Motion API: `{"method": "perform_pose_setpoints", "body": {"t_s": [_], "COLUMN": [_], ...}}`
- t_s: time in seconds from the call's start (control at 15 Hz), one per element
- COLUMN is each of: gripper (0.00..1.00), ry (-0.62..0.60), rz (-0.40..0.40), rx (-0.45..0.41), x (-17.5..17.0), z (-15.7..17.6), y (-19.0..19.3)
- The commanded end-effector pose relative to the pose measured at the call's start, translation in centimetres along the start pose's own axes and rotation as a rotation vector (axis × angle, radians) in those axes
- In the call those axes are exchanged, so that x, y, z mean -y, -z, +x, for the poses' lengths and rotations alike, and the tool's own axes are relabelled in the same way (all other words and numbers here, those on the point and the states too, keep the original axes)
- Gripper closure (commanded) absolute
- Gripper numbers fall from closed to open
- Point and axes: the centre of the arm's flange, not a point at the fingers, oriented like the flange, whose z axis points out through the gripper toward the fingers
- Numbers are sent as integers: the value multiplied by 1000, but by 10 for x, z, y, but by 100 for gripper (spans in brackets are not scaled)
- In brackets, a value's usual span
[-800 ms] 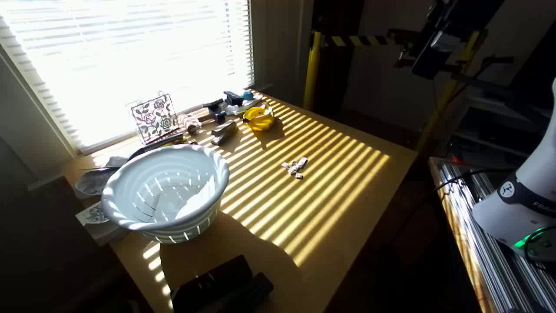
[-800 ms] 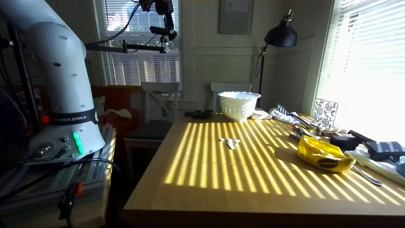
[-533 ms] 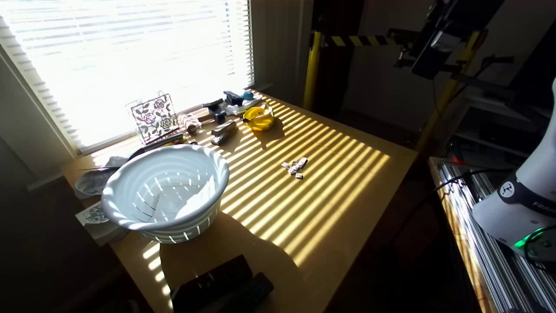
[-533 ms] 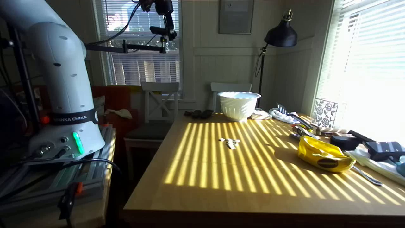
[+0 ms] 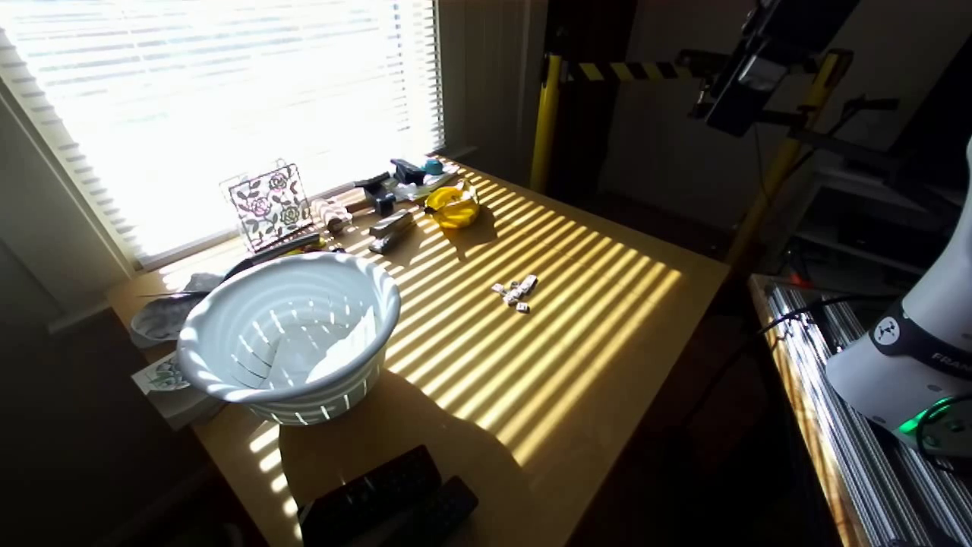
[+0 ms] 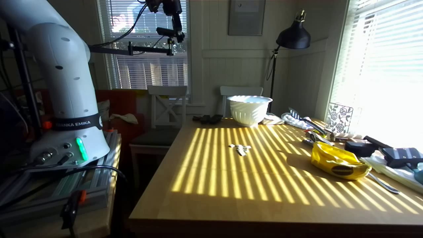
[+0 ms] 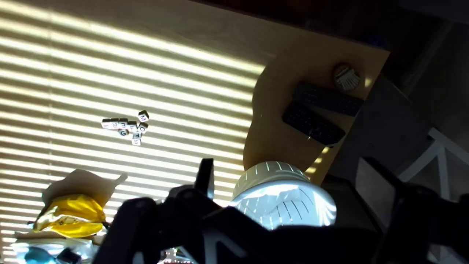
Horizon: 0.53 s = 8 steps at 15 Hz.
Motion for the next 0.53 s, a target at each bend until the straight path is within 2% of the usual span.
{"method": "perform_pose_setpoints", "body": {"t_s": [0.0, 0.2, 0.47], "gripper": [0, 0, 0], "ry": [-185, -330, -424], "rz": [-63, -102, -99], "rx": [7, 21, 48], "x": [-18, -49, -80], "z": [41, 74, 103], "y": [-34, -62, -103]}}
